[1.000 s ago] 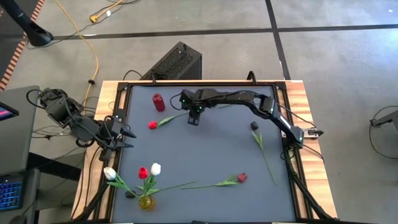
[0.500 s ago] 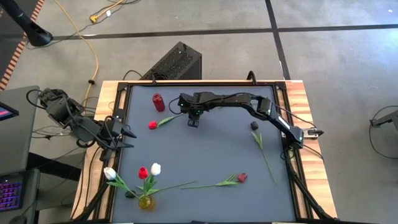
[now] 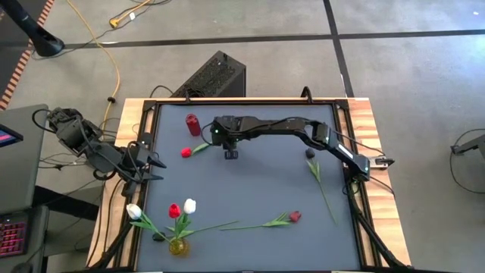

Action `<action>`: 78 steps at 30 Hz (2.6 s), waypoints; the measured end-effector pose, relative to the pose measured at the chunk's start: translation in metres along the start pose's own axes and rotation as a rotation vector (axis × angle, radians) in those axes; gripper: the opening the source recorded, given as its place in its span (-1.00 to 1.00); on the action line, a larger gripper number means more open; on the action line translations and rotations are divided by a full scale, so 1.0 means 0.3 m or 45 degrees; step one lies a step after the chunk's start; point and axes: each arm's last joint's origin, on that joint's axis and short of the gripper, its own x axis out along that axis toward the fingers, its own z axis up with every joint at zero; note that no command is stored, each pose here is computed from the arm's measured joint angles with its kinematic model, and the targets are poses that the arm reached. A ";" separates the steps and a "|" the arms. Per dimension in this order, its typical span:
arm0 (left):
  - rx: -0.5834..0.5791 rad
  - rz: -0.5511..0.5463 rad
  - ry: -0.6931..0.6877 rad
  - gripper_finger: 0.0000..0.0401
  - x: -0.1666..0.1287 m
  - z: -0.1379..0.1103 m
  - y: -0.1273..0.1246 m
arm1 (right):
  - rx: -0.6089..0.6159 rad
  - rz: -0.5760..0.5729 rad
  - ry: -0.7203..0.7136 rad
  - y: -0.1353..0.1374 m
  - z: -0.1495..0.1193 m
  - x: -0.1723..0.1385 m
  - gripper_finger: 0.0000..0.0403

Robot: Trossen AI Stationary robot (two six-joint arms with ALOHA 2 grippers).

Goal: Sort flowers into vase by color
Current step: Put the red tulip into the yellow vase

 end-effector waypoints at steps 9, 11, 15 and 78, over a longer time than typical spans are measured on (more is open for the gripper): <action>-0.007 -0.002 0.001 -0.23 0.000 0.000 0.000 | 0.090 0.062 -0.121 -0.055 -0.005 0.027 -0.18; -0.008 -0.001 0.001 -0.23 0.000 0.000 0.000 | 0.101 0.096 -0.103 -0.055 -0.018 0.045 -0.18; -0.009 -0.001 0.000 -0.23 0.000 0.000 0.000 | 0.068 0.103 -0.083 -0.044 -0.029 0.081 -0.18; -0.001 0.009 -0.003 -0.23 0.000 0.000 0.001 | 0.250 0.251 -0.129 -0.104 0.005 -0.329 -0.92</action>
